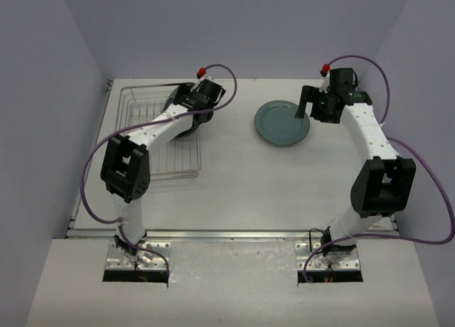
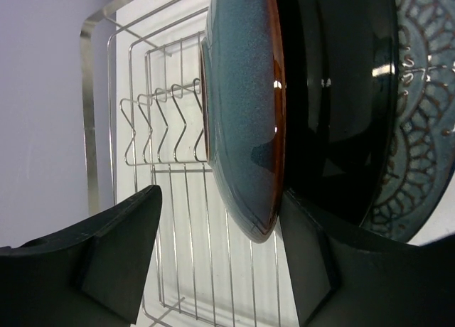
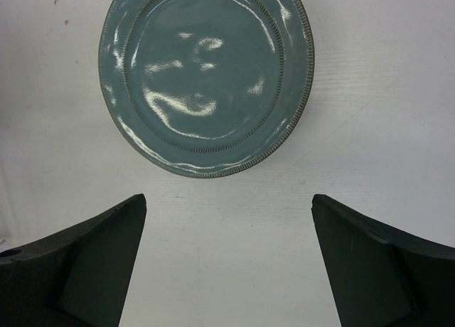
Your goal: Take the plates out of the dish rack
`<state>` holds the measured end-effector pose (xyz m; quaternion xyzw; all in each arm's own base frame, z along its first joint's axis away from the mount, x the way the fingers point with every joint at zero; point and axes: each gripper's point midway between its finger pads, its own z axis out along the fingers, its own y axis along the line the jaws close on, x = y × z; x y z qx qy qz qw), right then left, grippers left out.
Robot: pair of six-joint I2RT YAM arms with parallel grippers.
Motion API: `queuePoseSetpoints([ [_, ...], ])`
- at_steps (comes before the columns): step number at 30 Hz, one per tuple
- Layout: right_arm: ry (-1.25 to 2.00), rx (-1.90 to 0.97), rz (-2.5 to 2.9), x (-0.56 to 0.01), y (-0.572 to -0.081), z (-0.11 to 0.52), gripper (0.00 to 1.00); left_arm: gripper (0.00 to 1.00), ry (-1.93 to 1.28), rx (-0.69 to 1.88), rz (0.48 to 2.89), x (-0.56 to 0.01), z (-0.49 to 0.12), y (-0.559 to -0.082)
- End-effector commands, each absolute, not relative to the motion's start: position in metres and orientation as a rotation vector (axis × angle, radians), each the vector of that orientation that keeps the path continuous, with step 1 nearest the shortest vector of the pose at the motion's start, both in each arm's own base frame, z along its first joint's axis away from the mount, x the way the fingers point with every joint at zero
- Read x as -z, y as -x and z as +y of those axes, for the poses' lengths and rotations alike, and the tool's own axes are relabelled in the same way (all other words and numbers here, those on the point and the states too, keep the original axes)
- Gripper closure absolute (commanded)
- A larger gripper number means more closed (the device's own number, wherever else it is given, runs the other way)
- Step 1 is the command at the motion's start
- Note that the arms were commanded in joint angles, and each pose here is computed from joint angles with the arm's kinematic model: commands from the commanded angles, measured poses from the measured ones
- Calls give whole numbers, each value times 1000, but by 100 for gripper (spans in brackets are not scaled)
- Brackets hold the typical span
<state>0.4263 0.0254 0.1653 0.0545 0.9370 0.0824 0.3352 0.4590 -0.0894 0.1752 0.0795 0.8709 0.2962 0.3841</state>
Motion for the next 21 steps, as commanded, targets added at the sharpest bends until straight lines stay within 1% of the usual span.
queuePoseSetpoints([
  [1, -135, -237, 2397, -178, -429, 28, 1, 38, 23, -795, 2101, -204, -67, -477],
  [3, -138, -244, 2397, -178, -428, 29, 1, 41, 72, -779, 2097, -210, -58, -476],
  [6, -132, -260, 2392, -180, -428, 31, 1, 43, 153, -758, 2082, -218, -44, -474],
  [11, -134, -283, 2391, -180, -428, 34, 1, 47, 218, -733, 2039, -226, -37, -468],
  [16, -130, -292, 2389, -181, -428, 36, 1, 48, 253, -696, 2023, -222, -34, -474],
  [21, -122, -287, 2387, -182, -427, 35, 1, 50, 246, -696, 2072, -202, -32, -487],
])
